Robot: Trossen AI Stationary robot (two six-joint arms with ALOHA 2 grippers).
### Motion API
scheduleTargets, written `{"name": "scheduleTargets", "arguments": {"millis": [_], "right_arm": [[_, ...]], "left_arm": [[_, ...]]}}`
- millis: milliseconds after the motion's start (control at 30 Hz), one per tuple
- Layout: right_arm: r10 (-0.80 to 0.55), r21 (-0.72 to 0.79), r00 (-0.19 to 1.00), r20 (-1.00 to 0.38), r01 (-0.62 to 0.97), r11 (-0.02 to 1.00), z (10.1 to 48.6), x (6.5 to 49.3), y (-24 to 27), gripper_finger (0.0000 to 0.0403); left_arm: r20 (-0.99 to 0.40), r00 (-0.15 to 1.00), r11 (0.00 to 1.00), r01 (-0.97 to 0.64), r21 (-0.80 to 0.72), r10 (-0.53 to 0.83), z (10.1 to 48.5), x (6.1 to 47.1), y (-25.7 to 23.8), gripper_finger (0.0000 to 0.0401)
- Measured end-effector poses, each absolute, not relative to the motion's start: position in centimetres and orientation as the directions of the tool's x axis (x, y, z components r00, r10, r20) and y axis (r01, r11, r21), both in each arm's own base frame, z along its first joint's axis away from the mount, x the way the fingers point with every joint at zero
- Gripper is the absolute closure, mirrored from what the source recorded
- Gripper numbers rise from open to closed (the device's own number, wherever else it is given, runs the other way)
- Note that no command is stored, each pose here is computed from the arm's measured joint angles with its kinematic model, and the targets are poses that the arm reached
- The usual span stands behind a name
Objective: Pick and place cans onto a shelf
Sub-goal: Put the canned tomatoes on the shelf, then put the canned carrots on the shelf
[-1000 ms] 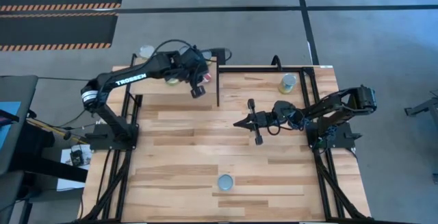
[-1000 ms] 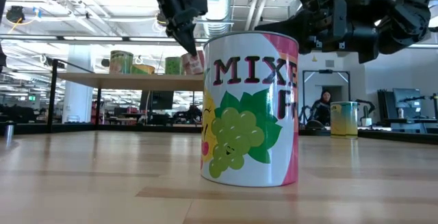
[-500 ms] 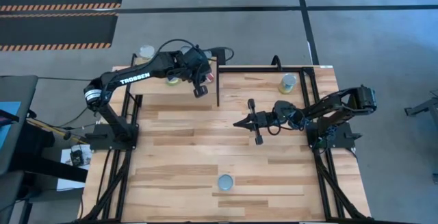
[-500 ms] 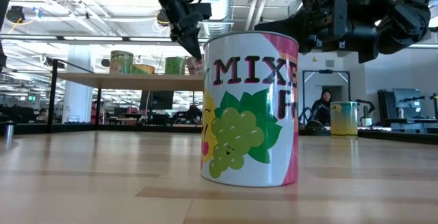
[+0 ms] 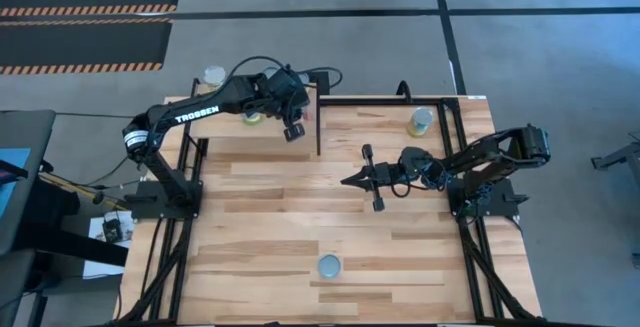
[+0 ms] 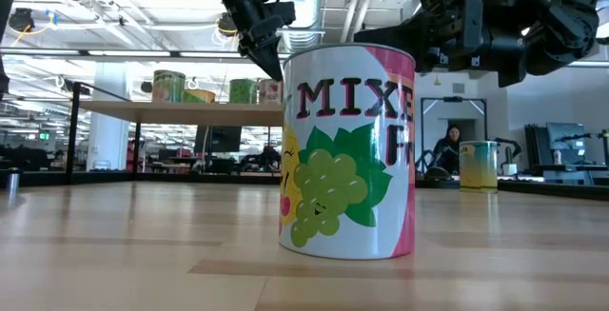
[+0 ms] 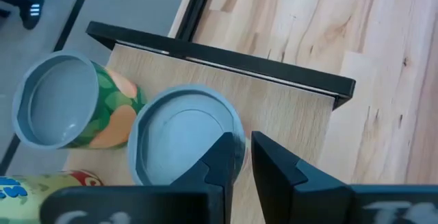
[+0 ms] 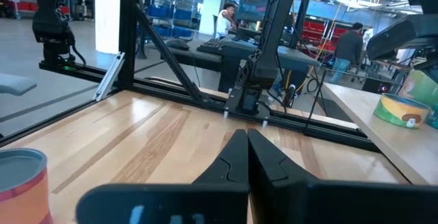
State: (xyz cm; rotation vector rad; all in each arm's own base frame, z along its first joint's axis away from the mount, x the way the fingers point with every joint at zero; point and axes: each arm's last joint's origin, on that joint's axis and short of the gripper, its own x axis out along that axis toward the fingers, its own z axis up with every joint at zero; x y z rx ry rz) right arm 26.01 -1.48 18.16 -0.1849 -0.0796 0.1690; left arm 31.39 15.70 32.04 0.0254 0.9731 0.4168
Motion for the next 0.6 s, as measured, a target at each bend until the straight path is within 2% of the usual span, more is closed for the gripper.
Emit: {"name": "scheduleTargets", "arguments": {"millis": [200,367,467,600], "right_arm": [[0.174,-0.189,0.983,0.063,-0.16,0.969,18.2,26.0,-1.5,0.0394],[0.174,-0.189,0.983,0.062,-0.16,0.969,18.2,26.0,-1.5,0.0394],[0.175,-0.19,0.983,0.063,-0.16,0.969,18.2,26.0,-1.5,0.0394],[0.174,-0.189,0.983,0.06,-0.16,0.969,18.1,26.0,-1.5,0.0394]], "left_arm": [[-0.776,0.487,0.908,-0.325,0.266,0.401,32.8,31.1,15.4,0.036],[-0.691,0.587,0.904,-0.331,0.269,0.421,35.4,29.9,13.4,0.0378],[-0.623,0.659,0.906,-0.335,0.259,0.422,35.5,28.9,11.8,0.0396],[-0.511,0.759,0.915,-0.334,0.227,0.404,34.5,27.2,9.3,0.0397]]}}
